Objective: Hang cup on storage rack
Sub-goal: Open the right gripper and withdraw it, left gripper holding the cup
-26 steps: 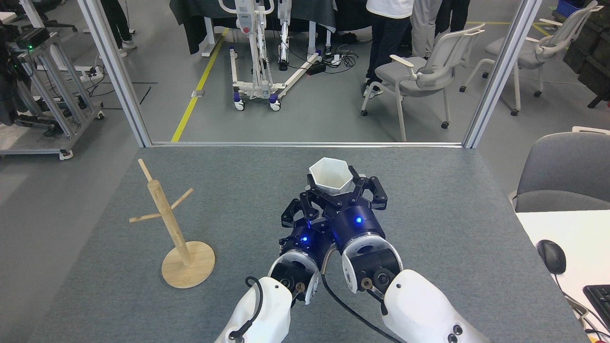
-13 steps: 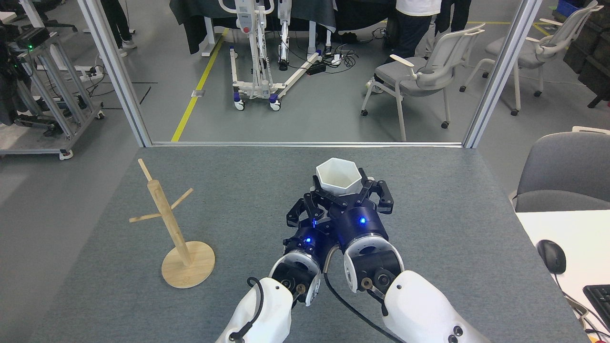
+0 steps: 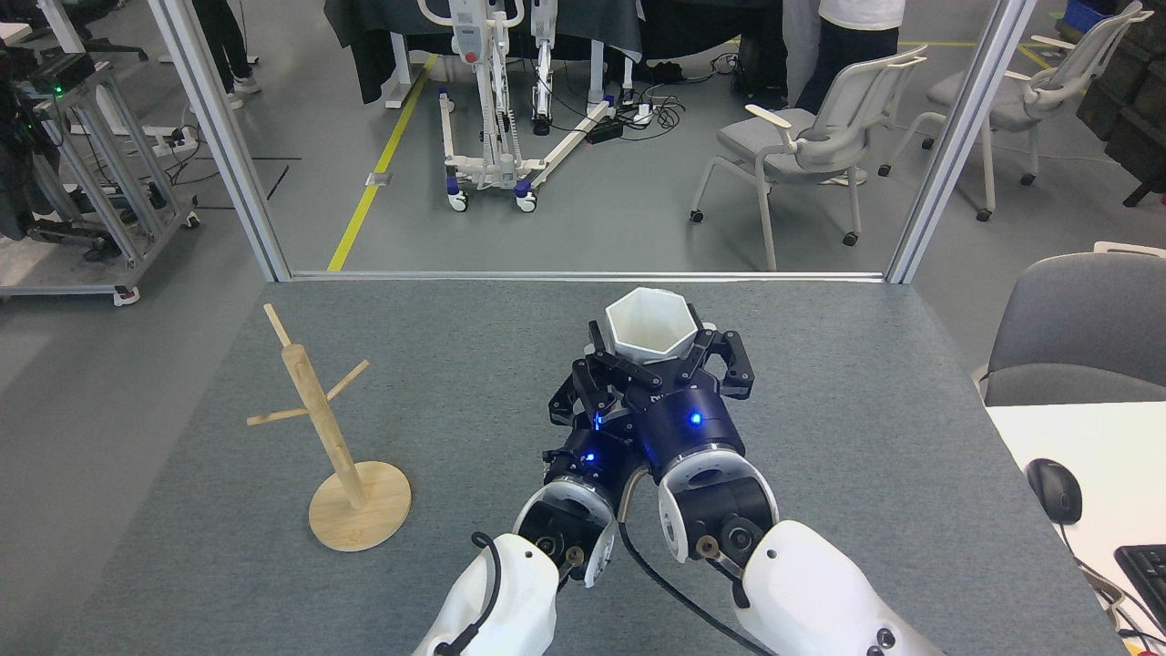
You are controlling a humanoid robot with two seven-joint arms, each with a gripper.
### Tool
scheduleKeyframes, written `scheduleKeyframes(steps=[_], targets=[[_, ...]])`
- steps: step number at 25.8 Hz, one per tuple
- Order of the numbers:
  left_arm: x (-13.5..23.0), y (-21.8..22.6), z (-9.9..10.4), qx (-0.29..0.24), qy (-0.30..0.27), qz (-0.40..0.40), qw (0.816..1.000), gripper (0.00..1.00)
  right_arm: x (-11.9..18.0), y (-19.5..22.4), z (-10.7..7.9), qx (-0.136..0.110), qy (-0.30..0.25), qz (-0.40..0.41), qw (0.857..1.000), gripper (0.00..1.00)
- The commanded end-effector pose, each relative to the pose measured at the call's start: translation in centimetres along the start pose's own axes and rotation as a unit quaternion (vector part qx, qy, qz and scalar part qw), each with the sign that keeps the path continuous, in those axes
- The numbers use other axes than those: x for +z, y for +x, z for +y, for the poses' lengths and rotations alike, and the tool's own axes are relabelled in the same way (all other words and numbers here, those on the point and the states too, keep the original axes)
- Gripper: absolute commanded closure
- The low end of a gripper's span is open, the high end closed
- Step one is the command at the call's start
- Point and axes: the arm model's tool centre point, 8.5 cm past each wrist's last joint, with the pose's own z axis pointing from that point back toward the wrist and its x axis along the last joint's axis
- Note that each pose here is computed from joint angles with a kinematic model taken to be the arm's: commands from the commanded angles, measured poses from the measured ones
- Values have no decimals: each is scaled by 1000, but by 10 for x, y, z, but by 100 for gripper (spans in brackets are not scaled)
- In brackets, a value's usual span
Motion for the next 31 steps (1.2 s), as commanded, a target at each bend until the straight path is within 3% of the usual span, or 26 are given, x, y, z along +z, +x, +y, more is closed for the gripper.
scheduleKeyframes(steps=[1,10,20,31], targets=[[6,1,8,-9,20,-3,1000,95,4,5,-12,-4,-17,-17,1000,0],[14,1,23,-55,54,2,997,96,9,7,-43,-9,-101,-52,993,0],[33,-7,12,-101,57,33,993,100,10,10,-46,-13,-106,-58,993,0],[51,-19,-13,-88,20,75,993,100,3,-28,-79,-31,-186,-18,982,0]])
